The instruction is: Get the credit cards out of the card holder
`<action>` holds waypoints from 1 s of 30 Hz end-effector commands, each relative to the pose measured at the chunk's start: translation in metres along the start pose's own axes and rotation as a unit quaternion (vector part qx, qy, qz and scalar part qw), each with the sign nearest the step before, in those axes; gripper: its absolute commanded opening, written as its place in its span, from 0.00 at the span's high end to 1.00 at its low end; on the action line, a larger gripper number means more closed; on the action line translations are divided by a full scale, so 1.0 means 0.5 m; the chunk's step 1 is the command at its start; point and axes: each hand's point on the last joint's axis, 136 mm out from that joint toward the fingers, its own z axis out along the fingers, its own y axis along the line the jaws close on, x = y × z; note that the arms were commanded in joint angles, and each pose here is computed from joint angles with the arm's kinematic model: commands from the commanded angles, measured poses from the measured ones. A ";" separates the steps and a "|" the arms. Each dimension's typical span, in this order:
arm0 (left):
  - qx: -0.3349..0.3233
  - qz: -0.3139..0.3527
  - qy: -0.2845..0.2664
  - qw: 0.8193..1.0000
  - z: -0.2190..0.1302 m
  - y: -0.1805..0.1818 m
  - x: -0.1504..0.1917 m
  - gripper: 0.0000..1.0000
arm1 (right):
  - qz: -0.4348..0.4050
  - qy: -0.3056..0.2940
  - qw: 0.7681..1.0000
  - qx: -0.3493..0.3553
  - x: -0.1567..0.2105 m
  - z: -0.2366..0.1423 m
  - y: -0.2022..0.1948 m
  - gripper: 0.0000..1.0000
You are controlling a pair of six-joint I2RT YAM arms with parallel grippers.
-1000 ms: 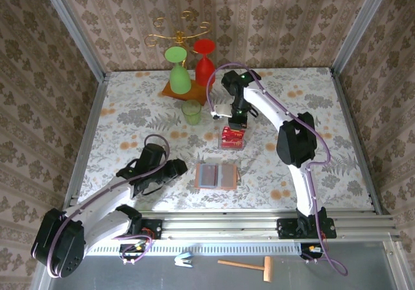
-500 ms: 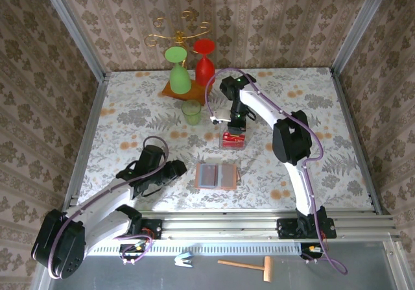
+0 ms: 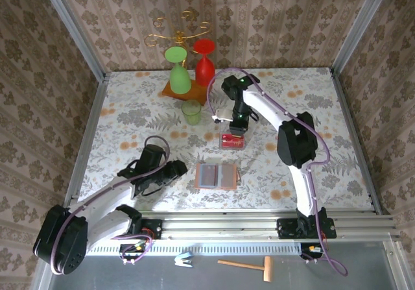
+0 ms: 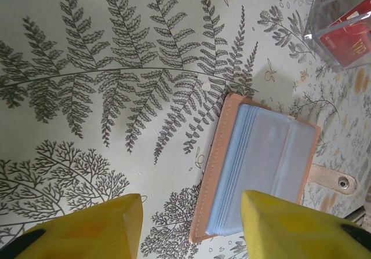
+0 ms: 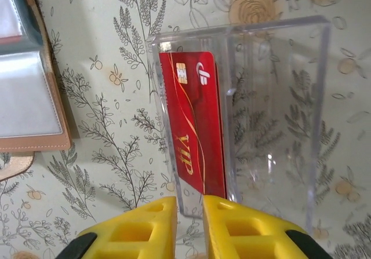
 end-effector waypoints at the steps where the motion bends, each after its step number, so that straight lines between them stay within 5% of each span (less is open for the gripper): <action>1: 0.034 0.030 -0.003 0.999 -0.003 -0.050 -0.017 0.51 | 0.029 -0.042 0.997 0.050 -0.022 -0.052 0.006 0.80; 14: 0.050 0.063 0.017 0.997 0.036 -0.105 -0.017 0.51 | 0.208 -0.247 0.945 0.043 -0.100 -0.107 0.115 0.72; 30: 0.046 0.067 0.051 0.995 0.090 -0.108 0.026 0.52 | 0.528 -0.307 0.790 -0.046 -0.079 -0.055 0.187 0.76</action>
